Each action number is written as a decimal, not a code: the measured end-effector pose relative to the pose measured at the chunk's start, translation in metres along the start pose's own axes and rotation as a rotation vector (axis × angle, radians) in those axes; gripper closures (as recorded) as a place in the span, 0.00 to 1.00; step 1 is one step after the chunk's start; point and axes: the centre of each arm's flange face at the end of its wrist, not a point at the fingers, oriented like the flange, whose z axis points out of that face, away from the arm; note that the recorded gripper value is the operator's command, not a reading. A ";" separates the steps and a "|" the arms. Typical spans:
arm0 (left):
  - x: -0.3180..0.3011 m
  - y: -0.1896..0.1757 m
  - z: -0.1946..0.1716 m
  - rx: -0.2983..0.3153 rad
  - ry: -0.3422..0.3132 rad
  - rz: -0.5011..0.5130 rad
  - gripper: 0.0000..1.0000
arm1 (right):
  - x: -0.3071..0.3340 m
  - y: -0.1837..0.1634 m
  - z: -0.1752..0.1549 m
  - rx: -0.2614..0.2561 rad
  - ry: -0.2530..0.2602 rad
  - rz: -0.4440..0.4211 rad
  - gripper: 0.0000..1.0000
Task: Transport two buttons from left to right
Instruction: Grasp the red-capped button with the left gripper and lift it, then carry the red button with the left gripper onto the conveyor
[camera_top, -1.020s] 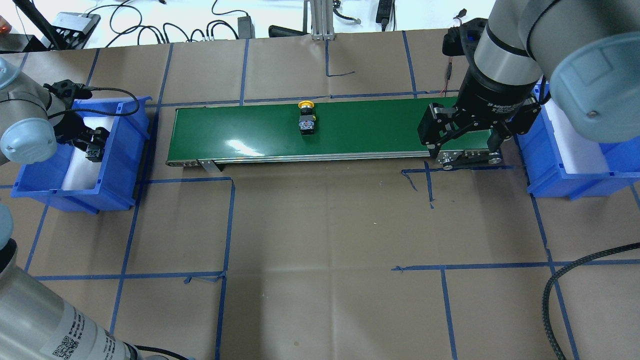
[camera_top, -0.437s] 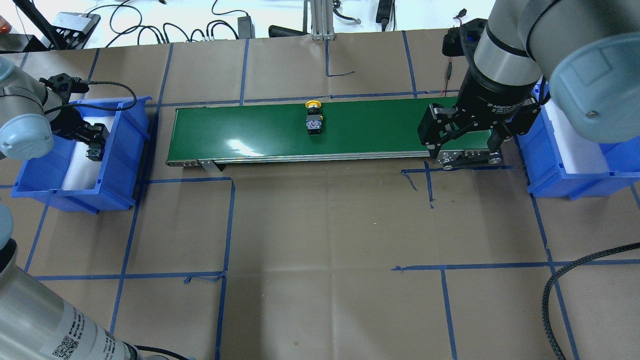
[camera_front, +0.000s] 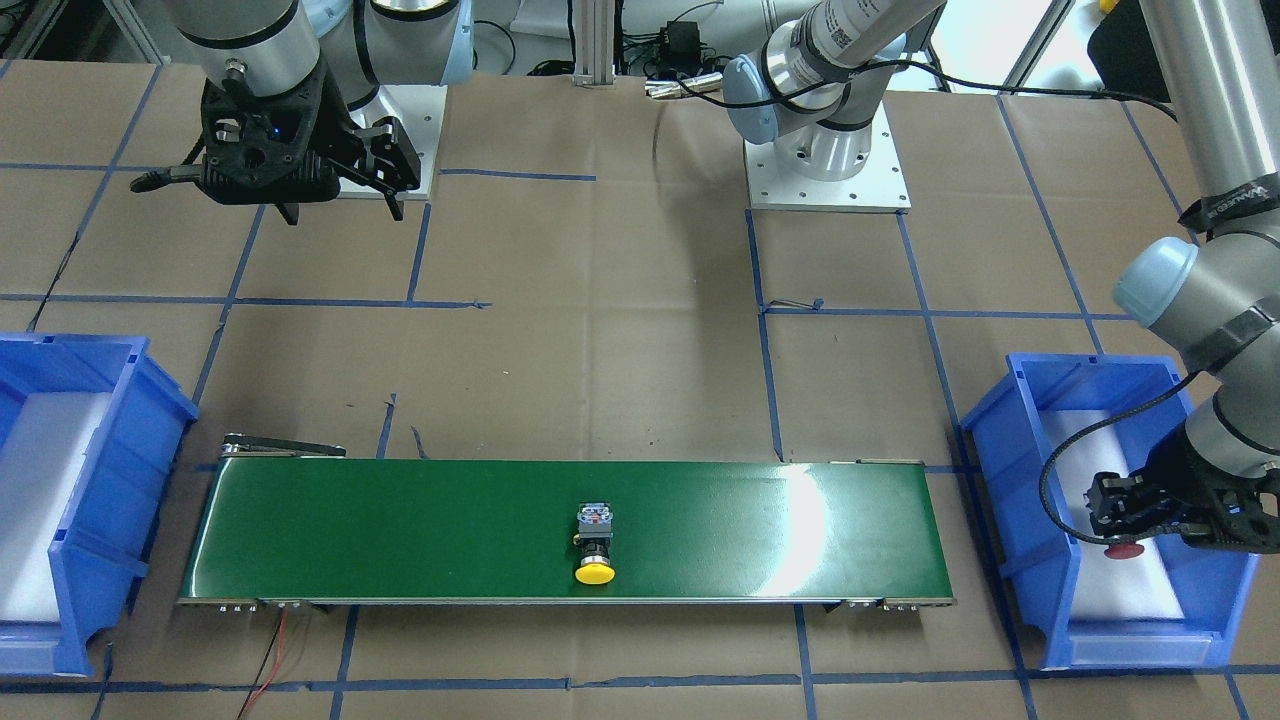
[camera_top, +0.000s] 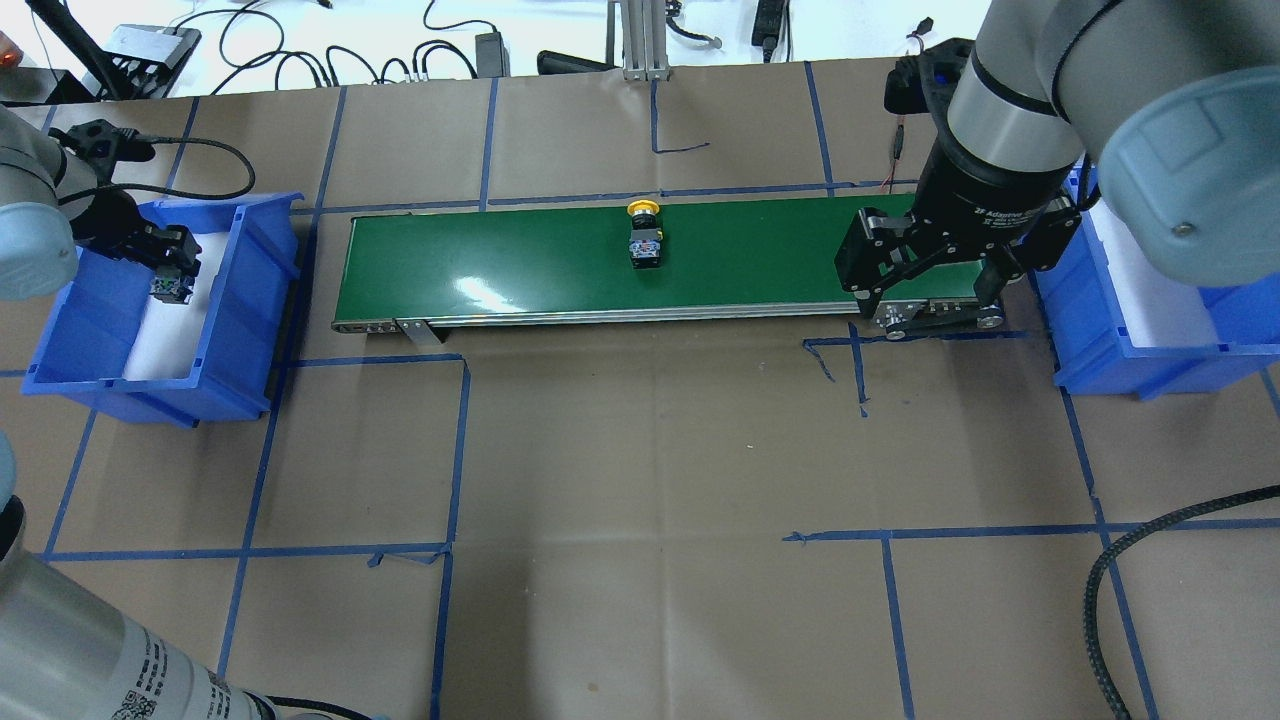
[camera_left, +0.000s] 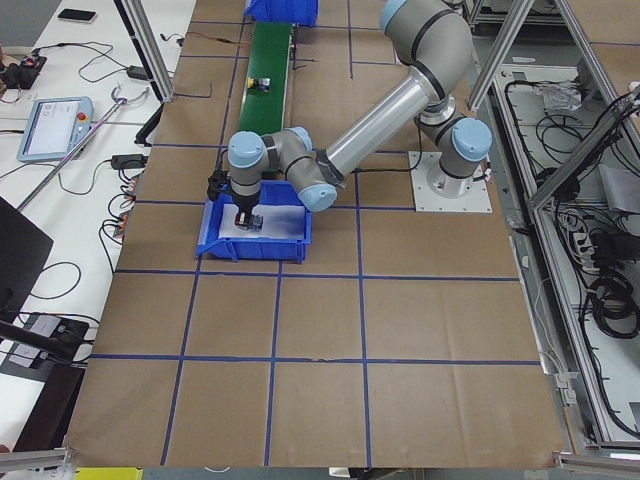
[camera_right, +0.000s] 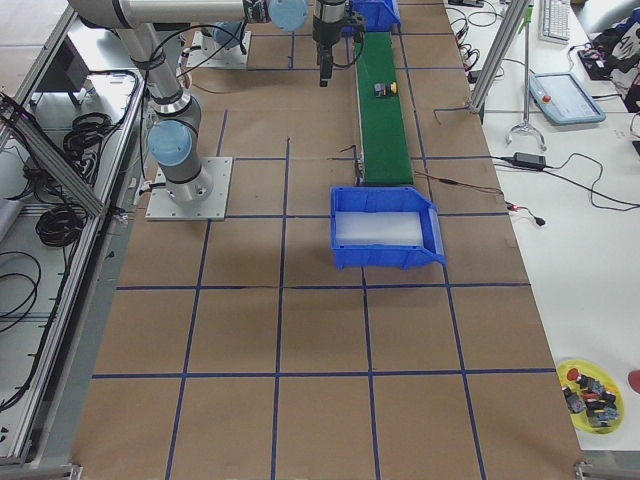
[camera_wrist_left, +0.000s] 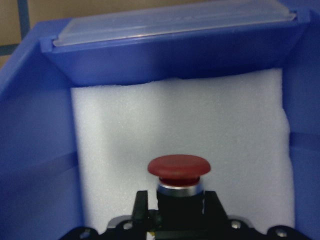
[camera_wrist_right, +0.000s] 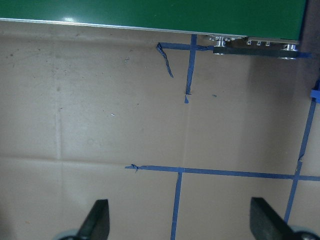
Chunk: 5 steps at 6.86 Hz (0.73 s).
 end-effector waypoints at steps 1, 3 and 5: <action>-0.001 -0.003 -0.026 -0.015 0.010 -0.001 0.98 | 0.000 0.000 0.000 0.000 0.000 0.000 0.00; -0.007 -0.012 -0.077 -0.054 0.037 -0.004 0.98 | 0.000 0.000 0.000 0.001 0.000 0.000 0.00; -0.012 -0.021 -0.103 -0.081 0.055 -0.006 0.98 | 0.000 0.000 0.000 0.001 0.000 -0.001 0.00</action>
